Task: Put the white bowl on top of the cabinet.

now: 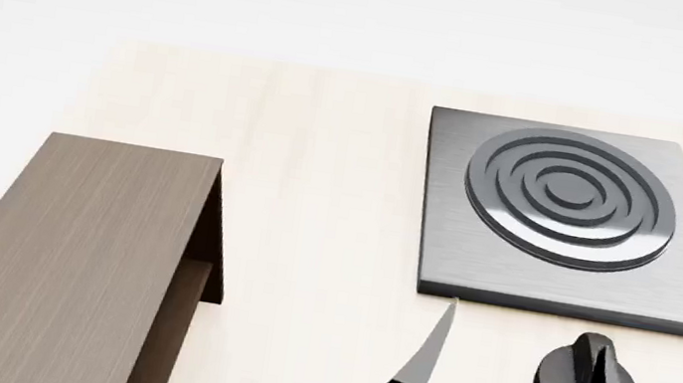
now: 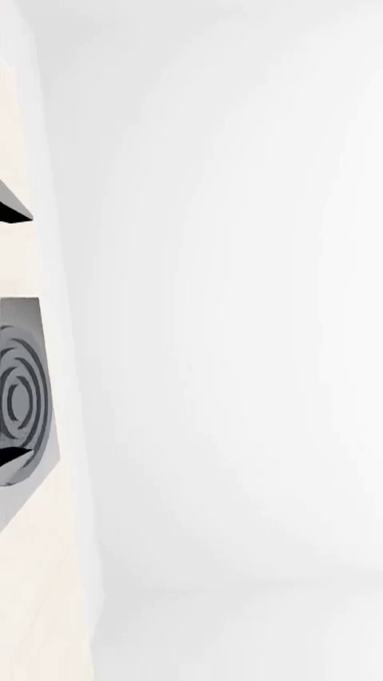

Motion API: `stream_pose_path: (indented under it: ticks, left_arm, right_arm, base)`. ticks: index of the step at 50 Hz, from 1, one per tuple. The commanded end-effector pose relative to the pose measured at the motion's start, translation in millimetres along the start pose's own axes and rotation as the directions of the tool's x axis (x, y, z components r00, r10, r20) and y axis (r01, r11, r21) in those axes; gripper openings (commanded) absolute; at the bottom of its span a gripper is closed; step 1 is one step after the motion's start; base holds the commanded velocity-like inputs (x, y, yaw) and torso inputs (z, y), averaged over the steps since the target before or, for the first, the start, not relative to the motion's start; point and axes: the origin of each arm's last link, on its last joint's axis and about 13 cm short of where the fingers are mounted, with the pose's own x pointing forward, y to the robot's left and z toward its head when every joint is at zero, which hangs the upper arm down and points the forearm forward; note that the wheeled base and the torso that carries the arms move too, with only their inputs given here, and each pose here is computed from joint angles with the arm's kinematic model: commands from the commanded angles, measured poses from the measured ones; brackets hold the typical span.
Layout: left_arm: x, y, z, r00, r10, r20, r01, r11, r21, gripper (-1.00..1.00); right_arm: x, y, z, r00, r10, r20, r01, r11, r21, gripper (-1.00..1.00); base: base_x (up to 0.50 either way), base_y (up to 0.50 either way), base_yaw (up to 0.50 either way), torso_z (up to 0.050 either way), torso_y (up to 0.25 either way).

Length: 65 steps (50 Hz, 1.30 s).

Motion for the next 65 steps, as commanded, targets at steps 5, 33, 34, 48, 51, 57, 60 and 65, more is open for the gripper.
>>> stream_pose_path:
  ticks: [5,33,34,48,51,57,60,65]
  left_arm:
    - [1,1.1,-1,1.000,0.003,-0.005,-0.003,1.000,-0.002,1.00]
    - [1,2.1,-2,1.000,0.010,-0.013,-0.010,1.000,-0.002,1.00]
    - [1,2.2,-2,1.000,0.011,-0.013,-0.011,1.000,-0.002,1.00]
    - [1,2.0,-3,1.000,0.010,-0.015,-0.010,1.000,-0.001,1.00]
    - [1,1.9,-3,1.000,0.010,-0.015,-0.010,1.000,-0.002,1.00]
    - [1,1.9,-4,1.000,0.010,-0.016,-0.010,1.000,0.000,1.00]
    - [1,1.9,-4,1.000,0.010,-0.016,-0.010,1.000,0.000,1.00]
    - [1,2.1,-4,1.000,0.011,-0.017,-0.011,1.000,-0.001,1.00]
  right_arm:
    - [13,-3.0,26,0.998,-0.052,-0.040,0.052,0.999,0.006,1.00]
    - [36,-38.6,71,0.936,-0.325,-0.134,0.318,0.946,-0.071,1.00]
    - [37,-41.0,71,0.926,-0.346,-0.150,0.339,0.938,-0.076,1.00]
    - [38,-58.2,81,0.871,-0.449,-0.201,0.449,0.892,-0.049,1.00]
    - [38,-62.7,82,0.858,-0.468,-0.209,0.471,0.881,-0.041,1.00]
    - [36,-70.3,84,0.823,-0.519,-0.231,0.529,0.848,-0.023,1.00]
    - [35,-73.4,87,0.808,-0.542,-0.231,0.553,0.833,-0.019,1.00]
    - [33,-76.5,89,0.785,-0.568,-0.247,0.586,0.811,-0.003,1.00]
  base:
    - [0.00,0.00,0.00,0.000,0.000]
    - [0.00,0.00,0.00,0.000,0.000]
    - [0.00,0.00,0.00,0.000,0.000]
    - [0.00,0.00,0.00,0.000,0.000]
    - [0.00,0.00,0.00,0.000,0.000]
    - [0.00,0.00,0.00,0.000,0.000]
    - [0.00,0.00,0.00,0.000,0.000]
    - [0.00,0.00,0.00,0.000,0.000]
